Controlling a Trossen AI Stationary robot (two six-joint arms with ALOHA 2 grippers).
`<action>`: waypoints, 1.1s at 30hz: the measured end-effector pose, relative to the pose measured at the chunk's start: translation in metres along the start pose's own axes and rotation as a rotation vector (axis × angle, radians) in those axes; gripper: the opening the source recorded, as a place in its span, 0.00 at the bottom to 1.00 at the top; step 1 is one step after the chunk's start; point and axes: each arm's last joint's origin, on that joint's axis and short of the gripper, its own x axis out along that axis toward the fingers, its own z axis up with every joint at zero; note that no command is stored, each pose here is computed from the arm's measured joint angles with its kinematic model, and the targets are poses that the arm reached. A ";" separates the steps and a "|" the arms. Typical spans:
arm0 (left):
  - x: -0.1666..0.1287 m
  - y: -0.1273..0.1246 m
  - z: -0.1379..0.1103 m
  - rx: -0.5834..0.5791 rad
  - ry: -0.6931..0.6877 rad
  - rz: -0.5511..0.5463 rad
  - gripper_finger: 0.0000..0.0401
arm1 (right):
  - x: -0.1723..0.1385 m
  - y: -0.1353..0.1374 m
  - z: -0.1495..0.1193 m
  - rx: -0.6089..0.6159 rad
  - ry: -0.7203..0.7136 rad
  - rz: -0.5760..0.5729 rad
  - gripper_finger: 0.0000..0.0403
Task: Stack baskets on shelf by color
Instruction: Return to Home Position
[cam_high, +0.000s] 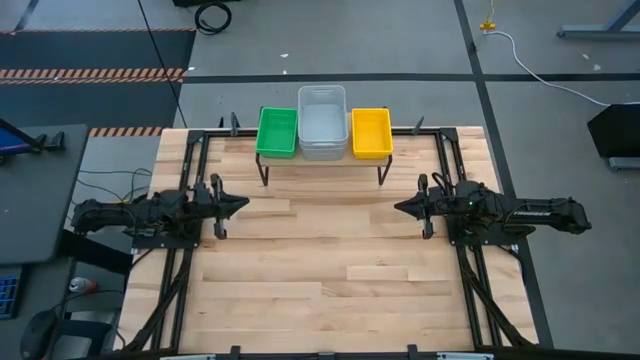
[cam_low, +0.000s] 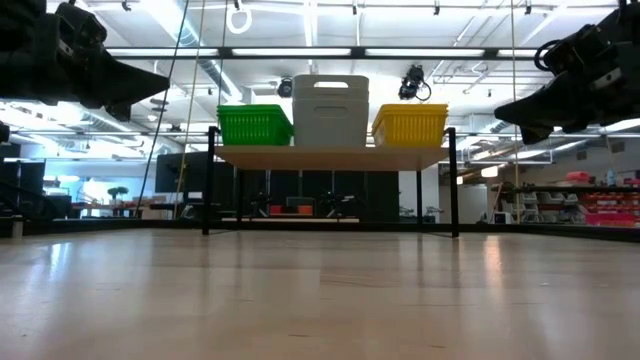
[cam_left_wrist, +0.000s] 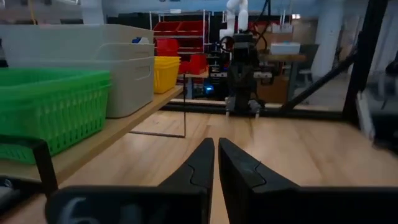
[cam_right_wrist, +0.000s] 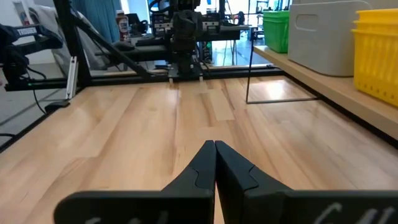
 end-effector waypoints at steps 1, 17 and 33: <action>0.000 0.000 0.000 0.032 0.002 -0.001 0.08 | 0.000 0.000 0.000 0.000 0.000 0.000 0.02; -0.003 -0.013 0.001 0.099 -0.030 -0.463 0.08 | 0.000 0.000 0.000 0.001 -0.001 0.000 0.02; -0.001 -0.007 0.001 -0.027 -0.009 -0.227 0.07 | 0.000 0.000 0.000 0.001 -0.002 0.000 0.02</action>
